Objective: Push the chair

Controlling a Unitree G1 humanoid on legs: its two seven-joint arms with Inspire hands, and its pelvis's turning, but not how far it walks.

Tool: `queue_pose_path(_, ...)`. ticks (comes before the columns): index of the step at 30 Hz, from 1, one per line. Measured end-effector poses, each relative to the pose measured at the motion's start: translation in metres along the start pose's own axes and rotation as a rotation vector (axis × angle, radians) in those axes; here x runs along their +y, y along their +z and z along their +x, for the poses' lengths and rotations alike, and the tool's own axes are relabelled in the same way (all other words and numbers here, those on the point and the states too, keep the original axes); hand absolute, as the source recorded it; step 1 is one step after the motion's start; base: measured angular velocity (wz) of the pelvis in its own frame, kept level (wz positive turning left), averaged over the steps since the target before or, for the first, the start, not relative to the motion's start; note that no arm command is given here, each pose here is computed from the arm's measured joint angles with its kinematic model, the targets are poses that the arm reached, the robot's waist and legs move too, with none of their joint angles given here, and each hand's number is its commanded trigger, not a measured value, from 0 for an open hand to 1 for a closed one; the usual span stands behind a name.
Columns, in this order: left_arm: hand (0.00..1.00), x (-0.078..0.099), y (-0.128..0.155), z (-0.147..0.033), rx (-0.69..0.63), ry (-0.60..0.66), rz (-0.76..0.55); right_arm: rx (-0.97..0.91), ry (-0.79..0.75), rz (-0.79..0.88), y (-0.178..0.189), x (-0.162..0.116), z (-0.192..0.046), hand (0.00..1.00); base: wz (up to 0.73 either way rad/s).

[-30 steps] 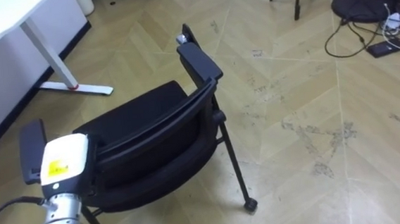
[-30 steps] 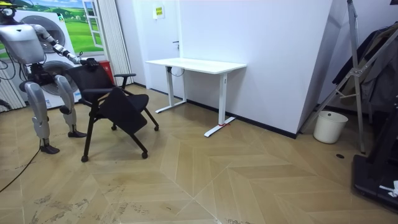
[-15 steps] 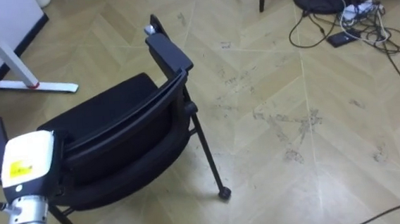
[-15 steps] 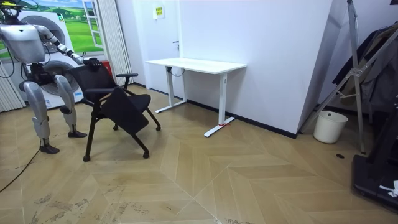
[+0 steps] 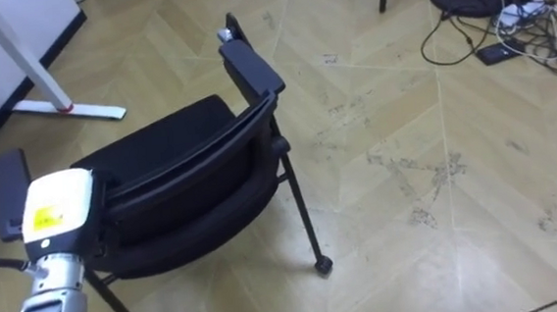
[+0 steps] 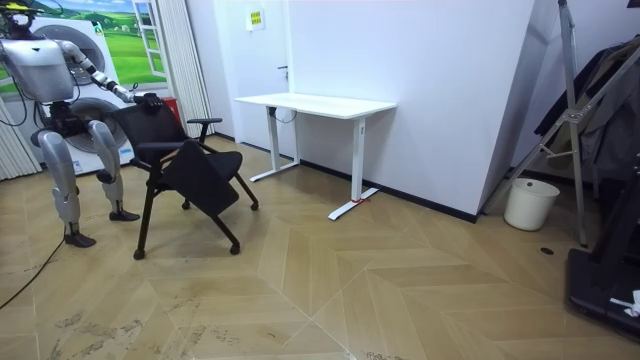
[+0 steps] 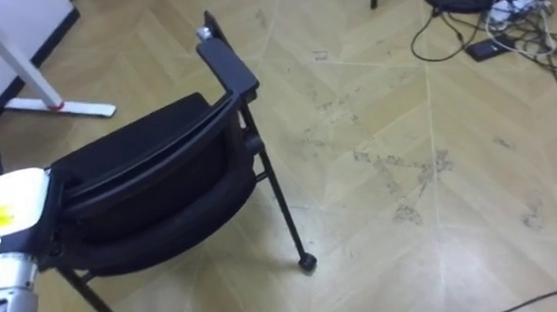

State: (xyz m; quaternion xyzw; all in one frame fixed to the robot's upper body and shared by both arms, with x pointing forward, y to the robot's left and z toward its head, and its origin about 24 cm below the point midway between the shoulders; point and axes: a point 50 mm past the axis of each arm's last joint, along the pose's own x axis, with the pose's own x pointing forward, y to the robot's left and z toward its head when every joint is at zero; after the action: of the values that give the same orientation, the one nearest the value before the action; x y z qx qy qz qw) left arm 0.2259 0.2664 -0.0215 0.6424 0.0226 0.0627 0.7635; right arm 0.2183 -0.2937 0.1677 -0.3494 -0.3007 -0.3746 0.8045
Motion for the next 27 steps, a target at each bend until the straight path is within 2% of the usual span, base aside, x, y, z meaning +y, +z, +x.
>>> queue_pose_path(4, 1.00, 0.000, 0.007, 0.006, -0.030, 0.002, 0.003, -0.082, 0.112, 0.095, 0.024, 0.030, 0.007, 0.00, 0.00)
queue_pose_path(10, 1.00, 0.003, 0.018, 0.015, -0.083, 0.004, 0.022, -0.160, 0.329, 0.138, 0.044, 0.061, -0.003, 0.00, 0.08)
queue_pose_path(20, 1.00, 0.007, 0.026, 0.022, -0.145, 0.009, 0.050, -0.243, 0.537, 0.102, 0.056, 0.079, -0.010, 0.00, 0.01)
queue_pose_path(27, 1.00, 0.010, 0.036, 0.032, -0.187, -0.015, 0.065, -0.293, 0.820, 0.053, 0.058, 0.096, -0.027, 0.00, 0.01)
